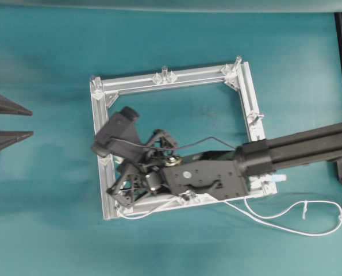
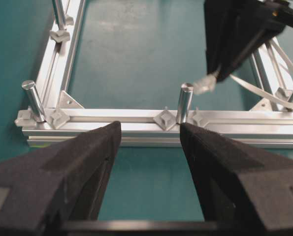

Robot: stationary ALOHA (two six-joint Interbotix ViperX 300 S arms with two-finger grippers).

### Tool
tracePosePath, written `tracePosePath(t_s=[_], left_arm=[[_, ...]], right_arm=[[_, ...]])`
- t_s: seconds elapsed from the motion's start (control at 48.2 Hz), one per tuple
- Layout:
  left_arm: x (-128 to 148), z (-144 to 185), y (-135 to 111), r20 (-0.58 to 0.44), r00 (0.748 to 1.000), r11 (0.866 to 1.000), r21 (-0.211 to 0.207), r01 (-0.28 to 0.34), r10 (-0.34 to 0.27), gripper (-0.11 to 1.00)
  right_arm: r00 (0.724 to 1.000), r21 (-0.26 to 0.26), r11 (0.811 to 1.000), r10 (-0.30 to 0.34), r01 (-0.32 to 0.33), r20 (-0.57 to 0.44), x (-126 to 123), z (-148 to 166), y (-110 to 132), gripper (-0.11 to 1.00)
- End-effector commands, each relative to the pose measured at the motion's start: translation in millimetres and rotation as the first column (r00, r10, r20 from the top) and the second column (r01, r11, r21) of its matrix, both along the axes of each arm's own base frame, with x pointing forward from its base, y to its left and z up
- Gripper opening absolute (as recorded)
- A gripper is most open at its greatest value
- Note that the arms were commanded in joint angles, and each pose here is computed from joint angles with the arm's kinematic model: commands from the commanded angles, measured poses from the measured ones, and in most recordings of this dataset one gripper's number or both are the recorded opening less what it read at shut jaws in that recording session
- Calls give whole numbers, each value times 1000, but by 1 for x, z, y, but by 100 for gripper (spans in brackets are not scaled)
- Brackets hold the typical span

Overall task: Move the cable alternately left and right between 8 pins so it hooks onto each one.
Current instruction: 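Carry the cable up along the left rail with the right gripper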

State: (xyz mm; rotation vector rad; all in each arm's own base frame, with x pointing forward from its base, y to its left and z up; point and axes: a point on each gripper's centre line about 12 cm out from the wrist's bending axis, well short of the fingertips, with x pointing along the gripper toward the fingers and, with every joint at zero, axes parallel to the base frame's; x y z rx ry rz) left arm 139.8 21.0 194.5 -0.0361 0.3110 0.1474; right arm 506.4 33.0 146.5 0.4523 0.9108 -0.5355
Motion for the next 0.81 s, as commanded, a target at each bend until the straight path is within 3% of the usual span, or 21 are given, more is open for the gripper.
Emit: tracePosePath(t_s=[0.0, 0.477, 0.788], left_arm=[[2, 5, 0, 14, 1000, 1000, 7, 2, -2, 64], [2, 5, 0, 13, 1000, 1000, 7, 2, -2, 64], [2, 5, 0, 14, 1000, 1000, 7, 2, -2, 64]], right_arm=[[998, 0, 1000, -20, 20, 53, -7, 27, -8, 10], [993, -21, 998, -52, 54, 108, -7, 26, -71, 10], [994, -95, 996, 8, 3, 109, 11, 26, -99, 10]])
